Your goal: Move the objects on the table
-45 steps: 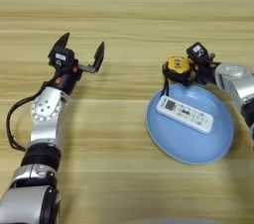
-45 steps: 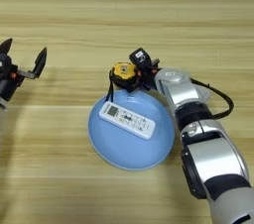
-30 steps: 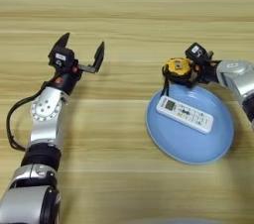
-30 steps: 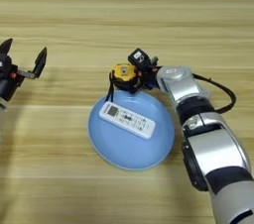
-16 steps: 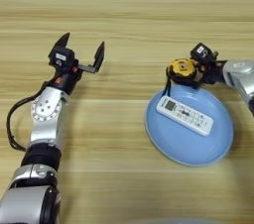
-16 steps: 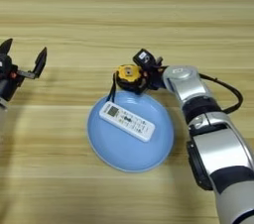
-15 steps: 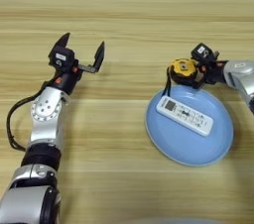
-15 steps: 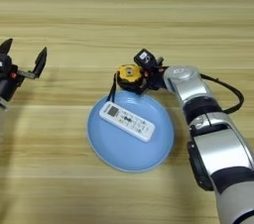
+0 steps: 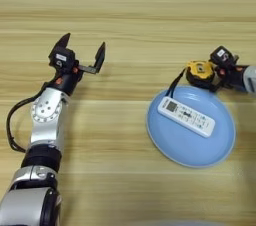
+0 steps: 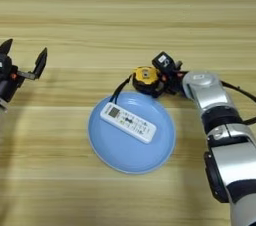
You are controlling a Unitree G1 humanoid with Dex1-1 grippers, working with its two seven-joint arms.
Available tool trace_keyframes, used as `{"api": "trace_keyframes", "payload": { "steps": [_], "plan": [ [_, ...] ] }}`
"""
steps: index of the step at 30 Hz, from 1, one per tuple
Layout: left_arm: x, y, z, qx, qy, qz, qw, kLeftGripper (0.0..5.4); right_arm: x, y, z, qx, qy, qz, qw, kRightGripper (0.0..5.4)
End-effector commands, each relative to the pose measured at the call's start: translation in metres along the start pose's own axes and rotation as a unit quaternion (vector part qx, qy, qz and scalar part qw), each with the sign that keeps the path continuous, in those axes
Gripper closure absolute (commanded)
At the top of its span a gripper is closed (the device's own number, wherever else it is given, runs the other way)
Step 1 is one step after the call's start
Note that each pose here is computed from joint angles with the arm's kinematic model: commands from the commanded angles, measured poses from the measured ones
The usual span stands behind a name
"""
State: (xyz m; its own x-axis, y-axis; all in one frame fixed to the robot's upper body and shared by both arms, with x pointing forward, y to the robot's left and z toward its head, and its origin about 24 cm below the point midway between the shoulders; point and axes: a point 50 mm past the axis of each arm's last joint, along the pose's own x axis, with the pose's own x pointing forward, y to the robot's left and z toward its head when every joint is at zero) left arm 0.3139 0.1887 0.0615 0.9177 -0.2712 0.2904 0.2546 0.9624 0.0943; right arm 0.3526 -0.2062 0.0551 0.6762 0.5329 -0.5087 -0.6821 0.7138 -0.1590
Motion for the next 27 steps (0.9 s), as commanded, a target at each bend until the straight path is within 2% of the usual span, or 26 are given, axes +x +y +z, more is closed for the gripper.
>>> {"api": "trace_keyframes", "payload": {
  "steps": [1,7,27],
  "plan": [
    [0.000,0.001,0.001,0.004,-0.001,-0.003,1.0000,0.00,-0.012,0.005,-0.040,0.038,0.064,0.003,0.997,0.04],
    [0.000,0.002,0.001,0.004,-0.001,-0.003,1.0000,0.00,-0.026,0.001,-0.047,0.047,0.060,-0.005,0.997,0.04],
    [0.002,0.005,0.001,0.005,-0.001,-0.004,1.0000,0.00,-0.063,0.023,-0.064,0.044,0.056,0.015,0.997,0.04]
  ]
}}
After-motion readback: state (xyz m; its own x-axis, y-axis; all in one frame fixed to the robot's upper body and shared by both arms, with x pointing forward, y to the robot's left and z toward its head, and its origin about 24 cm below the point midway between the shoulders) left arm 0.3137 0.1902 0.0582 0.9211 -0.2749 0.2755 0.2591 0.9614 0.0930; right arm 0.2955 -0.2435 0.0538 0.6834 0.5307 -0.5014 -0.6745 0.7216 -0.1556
